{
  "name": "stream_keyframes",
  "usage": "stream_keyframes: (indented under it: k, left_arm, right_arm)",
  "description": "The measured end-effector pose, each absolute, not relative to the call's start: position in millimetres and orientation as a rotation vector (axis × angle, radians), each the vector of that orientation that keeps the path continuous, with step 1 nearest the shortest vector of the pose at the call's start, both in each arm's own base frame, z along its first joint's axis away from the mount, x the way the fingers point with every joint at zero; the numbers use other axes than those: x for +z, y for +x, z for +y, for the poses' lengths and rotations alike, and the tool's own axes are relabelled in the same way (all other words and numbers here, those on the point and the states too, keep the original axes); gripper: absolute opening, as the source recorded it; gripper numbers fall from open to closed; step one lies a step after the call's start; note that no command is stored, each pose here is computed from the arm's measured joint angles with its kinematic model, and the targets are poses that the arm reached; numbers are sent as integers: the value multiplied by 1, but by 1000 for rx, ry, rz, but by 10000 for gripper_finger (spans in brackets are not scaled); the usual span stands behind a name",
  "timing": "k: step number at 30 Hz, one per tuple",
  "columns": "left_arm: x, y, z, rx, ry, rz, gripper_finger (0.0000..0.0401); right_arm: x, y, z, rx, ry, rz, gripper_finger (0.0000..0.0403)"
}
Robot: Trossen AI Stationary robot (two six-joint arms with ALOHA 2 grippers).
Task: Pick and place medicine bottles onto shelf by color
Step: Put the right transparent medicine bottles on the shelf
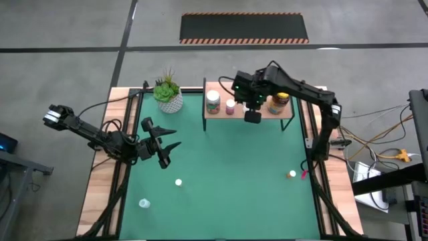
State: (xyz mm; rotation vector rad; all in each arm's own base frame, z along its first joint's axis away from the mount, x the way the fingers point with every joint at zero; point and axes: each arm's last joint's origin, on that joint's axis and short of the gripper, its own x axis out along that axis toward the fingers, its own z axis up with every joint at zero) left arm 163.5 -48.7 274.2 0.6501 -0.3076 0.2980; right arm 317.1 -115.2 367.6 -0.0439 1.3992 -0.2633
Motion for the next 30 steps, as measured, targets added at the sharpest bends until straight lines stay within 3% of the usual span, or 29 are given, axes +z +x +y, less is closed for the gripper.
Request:
stream_keyframes:
  k: [30]
  left_arm:
    - [274, 164, -49, 308, 674, -301, 185]
  right_arm:
    - [348, 335, -124, -257, -2, 1392, 8]
